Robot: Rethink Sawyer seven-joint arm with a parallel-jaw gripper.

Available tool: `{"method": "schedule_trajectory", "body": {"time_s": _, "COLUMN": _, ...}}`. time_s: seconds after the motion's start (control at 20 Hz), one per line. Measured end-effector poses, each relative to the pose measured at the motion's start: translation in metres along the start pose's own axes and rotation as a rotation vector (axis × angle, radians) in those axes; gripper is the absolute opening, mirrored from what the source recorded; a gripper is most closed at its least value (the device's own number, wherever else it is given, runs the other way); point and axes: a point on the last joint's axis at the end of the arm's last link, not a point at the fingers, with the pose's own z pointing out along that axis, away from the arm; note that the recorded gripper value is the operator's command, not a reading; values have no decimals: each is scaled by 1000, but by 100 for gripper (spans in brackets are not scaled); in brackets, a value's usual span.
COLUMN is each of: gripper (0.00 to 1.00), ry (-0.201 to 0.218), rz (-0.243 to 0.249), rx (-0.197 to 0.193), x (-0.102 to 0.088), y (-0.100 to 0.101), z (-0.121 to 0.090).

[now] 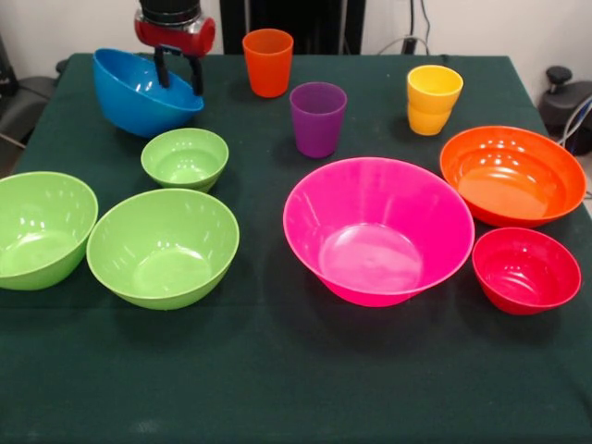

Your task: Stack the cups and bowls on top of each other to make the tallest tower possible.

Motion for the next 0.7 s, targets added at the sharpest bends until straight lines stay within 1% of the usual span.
{"method": "schedule_trajectory", "body": {"time_s": 0.35, "gripper": 100, "ry": -18, "rz": 21, "rx": -16, "x": -7, "y": -7, "z": -3}}
{"method": "schedule_trajectory", "body": {"time_s": 0.55, "gripper": 100, "ry": -40, "rz": 33, "rx": -26, "x": -16, "y": -11, "z": -9}}
{"method": "schedule_trajectory", "body": {"time_s": 0.6, "gripper": 100, "ry": -52, "rz": 33, "rx": -29, "x": -21, "y": -11, "z": -13}}
{"method": "schedule_trajectory", "body": {"time_s": 0.7, "gripper": 100, "ry": -63, "rz": 33, "rx": -30, "x": -27, "y": -12, "z": -17}}
